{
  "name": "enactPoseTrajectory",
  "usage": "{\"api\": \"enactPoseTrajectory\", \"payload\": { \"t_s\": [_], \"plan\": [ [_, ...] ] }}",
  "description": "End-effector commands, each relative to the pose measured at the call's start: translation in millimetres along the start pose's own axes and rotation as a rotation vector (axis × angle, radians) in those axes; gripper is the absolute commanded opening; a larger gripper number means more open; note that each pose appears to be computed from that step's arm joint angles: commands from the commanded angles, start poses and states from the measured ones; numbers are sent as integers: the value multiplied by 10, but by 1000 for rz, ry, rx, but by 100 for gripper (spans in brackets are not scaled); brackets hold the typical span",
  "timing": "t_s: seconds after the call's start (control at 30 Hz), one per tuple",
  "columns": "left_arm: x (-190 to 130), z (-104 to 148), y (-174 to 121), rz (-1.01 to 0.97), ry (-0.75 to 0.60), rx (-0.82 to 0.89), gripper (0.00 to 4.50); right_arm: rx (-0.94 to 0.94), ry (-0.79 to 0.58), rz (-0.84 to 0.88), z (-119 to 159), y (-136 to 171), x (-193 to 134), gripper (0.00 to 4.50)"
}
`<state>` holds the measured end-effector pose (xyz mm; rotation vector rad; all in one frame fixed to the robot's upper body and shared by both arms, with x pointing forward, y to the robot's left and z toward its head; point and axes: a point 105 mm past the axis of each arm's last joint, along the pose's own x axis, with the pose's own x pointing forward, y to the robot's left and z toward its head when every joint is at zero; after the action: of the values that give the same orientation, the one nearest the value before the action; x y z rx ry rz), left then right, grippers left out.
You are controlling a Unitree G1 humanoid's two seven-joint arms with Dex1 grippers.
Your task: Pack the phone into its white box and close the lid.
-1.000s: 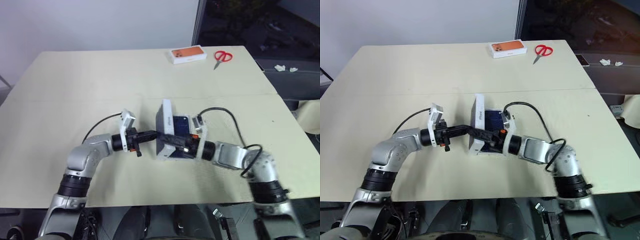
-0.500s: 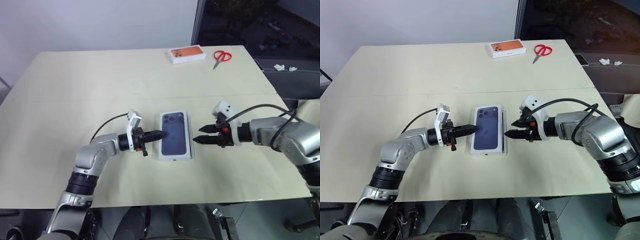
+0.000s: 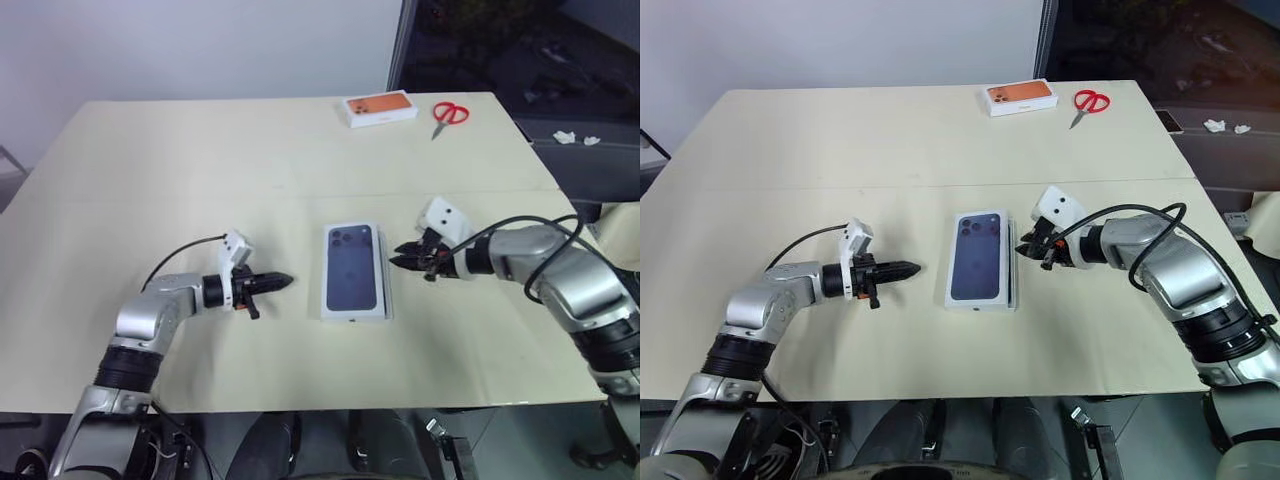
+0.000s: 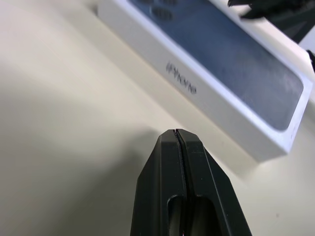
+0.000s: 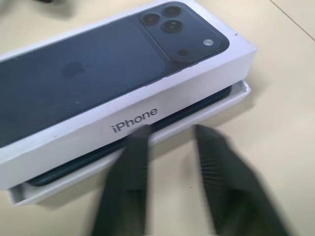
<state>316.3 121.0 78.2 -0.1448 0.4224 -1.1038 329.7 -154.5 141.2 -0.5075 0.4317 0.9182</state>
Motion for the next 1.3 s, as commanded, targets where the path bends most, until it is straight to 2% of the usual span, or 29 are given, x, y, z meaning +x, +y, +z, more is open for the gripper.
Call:
{"api": "enactPoseTrajectory", "payload": {
  "t_s": [0.03,0.5,0.83,1.03,1.2,1.3],
  "plan": [
    [57,59,-38,-35,-24,6,0,-48,34,-8,-59,12,21,3],
    [512,290,-199,-148,-49,43,0,-123,100,-27,-168,14,-13,3],
    [460,492,-241,-152,-103,56,0,-120,123,-31,-239,8,-17,3],
    [485,481,-262,-147,-99,64,0,-156,139,-61,-226,-84,-82,3],
    [282,362,-134,-94,-62,56,0,-154,118,-72,-142,-120,-123,3],
    [314,345,-80,-80,-91,12,0,-151,96,-69,-78,-113,-107,3]
  ]
}}
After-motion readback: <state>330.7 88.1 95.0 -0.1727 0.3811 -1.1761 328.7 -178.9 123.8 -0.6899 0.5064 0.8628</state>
